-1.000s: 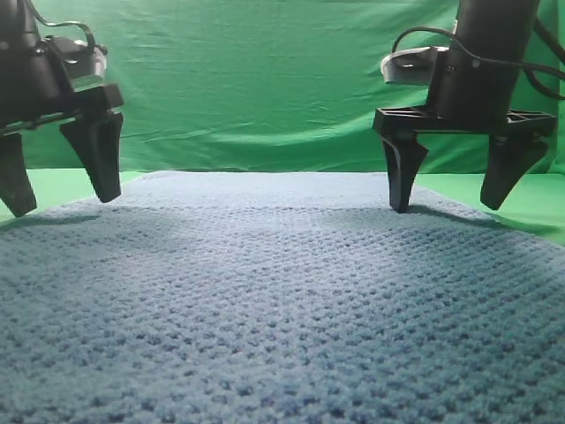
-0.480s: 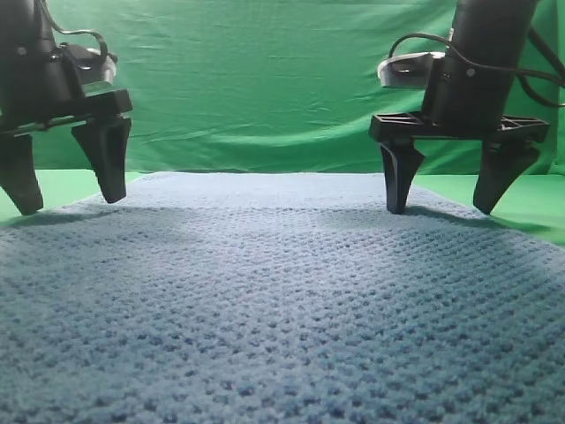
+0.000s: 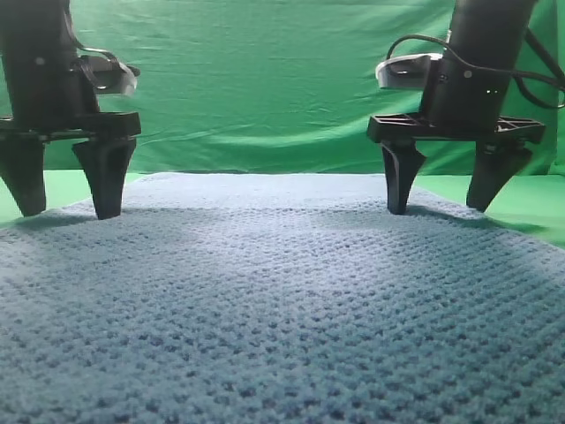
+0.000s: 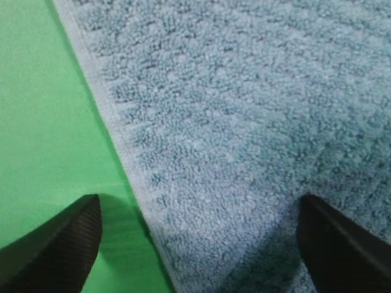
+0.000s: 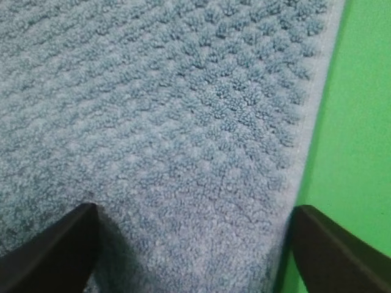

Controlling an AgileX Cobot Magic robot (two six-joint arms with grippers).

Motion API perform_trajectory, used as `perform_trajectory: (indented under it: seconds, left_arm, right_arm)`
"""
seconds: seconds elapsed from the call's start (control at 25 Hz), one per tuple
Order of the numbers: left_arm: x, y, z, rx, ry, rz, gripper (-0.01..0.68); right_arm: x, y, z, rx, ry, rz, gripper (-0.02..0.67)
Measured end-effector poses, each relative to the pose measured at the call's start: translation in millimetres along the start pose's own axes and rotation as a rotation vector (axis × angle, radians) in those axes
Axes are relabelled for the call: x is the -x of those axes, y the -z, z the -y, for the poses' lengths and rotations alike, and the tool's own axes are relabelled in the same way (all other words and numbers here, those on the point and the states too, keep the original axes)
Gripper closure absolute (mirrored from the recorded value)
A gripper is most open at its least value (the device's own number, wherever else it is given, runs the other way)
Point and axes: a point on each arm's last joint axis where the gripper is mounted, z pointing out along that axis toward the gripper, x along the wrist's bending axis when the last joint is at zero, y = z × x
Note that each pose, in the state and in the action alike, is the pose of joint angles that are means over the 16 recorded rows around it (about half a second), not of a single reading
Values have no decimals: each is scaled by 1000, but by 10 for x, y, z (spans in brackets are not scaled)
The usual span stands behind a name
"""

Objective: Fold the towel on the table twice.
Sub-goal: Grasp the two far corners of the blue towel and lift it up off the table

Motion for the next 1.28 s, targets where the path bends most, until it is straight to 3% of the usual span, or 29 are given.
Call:
perform_trajectory:
  seconds: [0.2, 0.52, 0.72, 1.0, 1.28]
  left_arm:
    - [3, -31, -17, 0, 23, 7, 178]
    - [33, -80, -62, 12, 93, 67, 476]
    - [72, -63, -102, 24, 132, 112, 616]
    - [148, 229, -205, 77, 128, 137, 673]
    - [199, 1071, -432, 288, 68, 96, 673]
  right_arm:
    - [-7, -44, -9, -5, 0, -2, 191]
    - [-34, -94, -23, -7, -9, -13, 462]
    - [-50, -77, -34, 1, -15, -19, 591]
    - [-41, 131, -95, 30, -1, -9, 649]
    - [-15, 794, -493, 195, 34, 17, 649]
